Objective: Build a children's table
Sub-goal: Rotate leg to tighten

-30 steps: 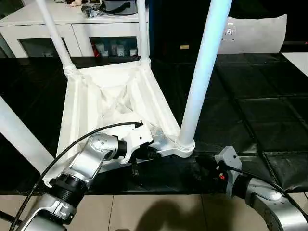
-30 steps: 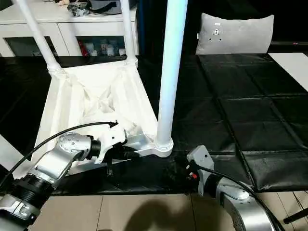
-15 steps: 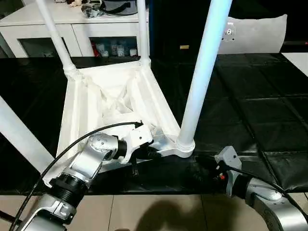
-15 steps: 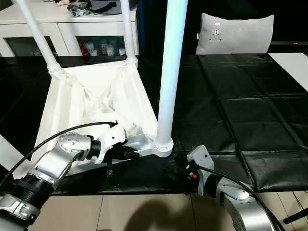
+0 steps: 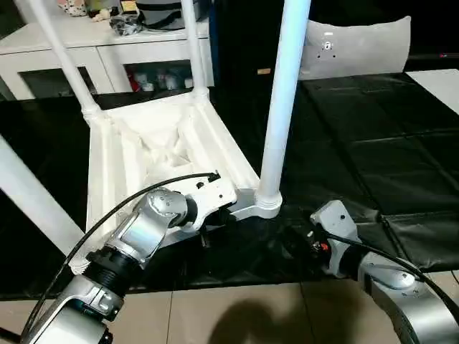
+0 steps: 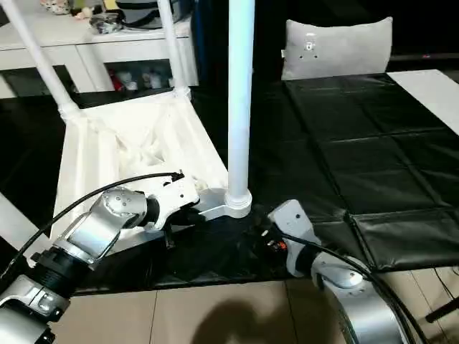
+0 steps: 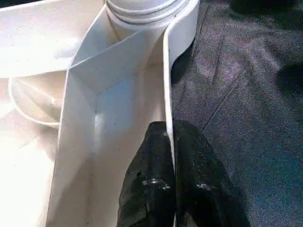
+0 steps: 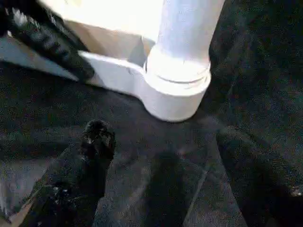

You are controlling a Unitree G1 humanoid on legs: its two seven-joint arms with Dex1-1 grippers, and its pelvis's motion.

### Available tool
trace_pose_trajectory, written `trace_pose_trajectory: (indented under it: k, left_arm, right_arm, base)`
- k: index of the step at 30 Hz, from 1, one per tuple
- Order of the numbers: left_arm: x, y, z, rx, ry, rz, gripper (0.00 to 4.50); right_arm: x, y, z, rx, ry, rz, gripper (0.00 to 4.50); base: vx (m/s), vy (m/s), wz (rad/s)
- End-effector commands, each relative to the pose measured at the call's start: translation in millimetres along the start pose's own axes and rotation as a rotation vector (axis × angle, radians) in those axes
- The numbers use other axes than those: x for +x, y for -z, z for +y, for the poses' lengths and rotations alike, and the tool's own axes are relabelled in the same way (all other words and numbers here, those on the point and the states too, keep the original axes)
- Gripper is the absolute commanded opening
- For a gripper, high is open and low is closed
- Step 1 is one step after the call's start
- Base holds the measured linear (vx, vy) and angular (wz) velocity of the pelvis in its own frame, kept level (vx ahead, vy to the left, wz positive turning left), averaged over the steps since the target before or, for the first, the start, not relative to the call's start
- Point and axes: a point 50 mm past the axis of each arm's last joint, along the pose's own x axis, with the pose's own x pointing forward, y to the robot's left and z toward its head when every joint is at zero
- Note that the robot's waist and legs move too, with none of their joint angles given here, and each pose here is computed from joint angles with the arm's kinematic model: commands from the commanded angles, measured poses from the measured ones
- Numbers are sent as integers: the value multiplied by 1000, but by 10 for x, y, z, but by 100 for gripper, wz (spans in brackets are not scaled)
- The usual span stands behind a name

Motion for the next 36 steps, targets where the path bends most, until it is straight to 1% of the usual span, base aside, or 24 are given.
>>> trace_pose_trajectory:
  k: [1, 3, 4, 5, 6, 7, 8, 9, 10, 12, 13, 14, 15, 18, 20, 22, 25, 27, 29, 33, 34, 36]
  left_arm:
    - [-40, 30, 68, 35, -58, 41, 0]
    - [-9, 70, 42, 42, -45, 43, 0]
    - [16, 97, 27, 37, -39, 34, 0]
    - [17, 98, 27, 36, -39, 33, 0]
    - [27, 95, 9, 40, -31, -1, 0]
    - [34, 85, 0, 30, -28, -38, 0]
    - [36, 80, -2, 26, -27, -52, 0]
    - [46, 75, -7, -1, -35, -88, 0]
    - [56, 74, -4, -24, -47, -103, 0]
    - [59, 71, -3, -34, -53, -114, 0]
    - [63, 59, -3, -53, -72, -152, 0]
    - [64, 57, -6, -53, -73, -166, 0]
    - [65, 56, -17, -48, -74, -202, 0]
    - [69, 83, -24, -49, -37, -221, 0]
    - [49, 87, -27, -52, -2, -238, 0]
    - [24, 84, -39, -38, 42, -243, 0]
    - [-12, 83, -50, -10, 104, -257, 0]
    - [-17, 82, -51, -5, 109, -258, 0]
    - [-33, 62, -60, 16, 151, -266, 0]
    - [-33, 50, -61, 52, 192, -272, 0]
    - [-36, 55, -77, 79, 232, -268, 0]
    - [-35, 58, -87, 94, 252, -261, 0]
  right_arm:
    - [-19, -141, -58, -17, 22, -50, 372]
    - [-31, -205, -146, 9, 54, -88, 372]
    - [-30, -261, -219, 24, 90, -123, 372]
    - [-30, -263, -221, 25, 92, -124, 372]
    - [-33, -297, -265, 39, 134, -164, 372]
    - [-37, -339, -304, 34, 167, -212, 372]
    - [-38, -354, -318, 31, 179, -229, 372]
    - [-40, -377, -344, 47, 175, -269, 372]
    - [-37, -383, -356, 68, 152, -283, 372]
    - [-38, -389, -367, 75, 151, -291, 372]
    - [-41, -410, -405, 64, 166, -320, 372]
    - [-36, -407, -408, 68, 146, -318, 372]
    - [-24, -401, -408, 83, 65, -311, 372]
    - [-12, -360, -414, 110, -60, -291, 372]
    - [-16, -330, -457, 84, -96, -265, 372]
    - [-34, -314, -493, 52, -137, -244, 372]
    - [-41, -267, -549, -4, -204, -187, 372]
    - [-39, -257, -556, -12, -217, -173, 372]
    - [-34, -238, -566, -44, -266, -134, 372]
    - [-5, -240, -588, -63, -315, -126, 372]
    - [26, -236, -596, -76, -357, -123, 347]
    - [66, -234, -599, -85, -380, -120, 339]
  base:
    - [0, 0, 0]
    - [0, 0, 0]
    - [0, 0, 0]
    - [0, 0, 0]
    - [0, 0, 0]
    - [0, 0, 0]
    - [0, 0, 0]
    - [0, 0, 0]
    - [0, 0, 0]
    - [0, 0, 0]
    - [0, 0, 0]
    - [0, 0, 0]
    - [0, 0, 0]
    - [0, 0, 0]
    - [0, 0, 0]
    - [0, 0, 0]
    - [0, 0, 0]
    - [0, 0, 0]
    - [0, 0, 0]
    - [0, 0, 0]
    - [0, 0, 0]
    - [0, 0, 0]
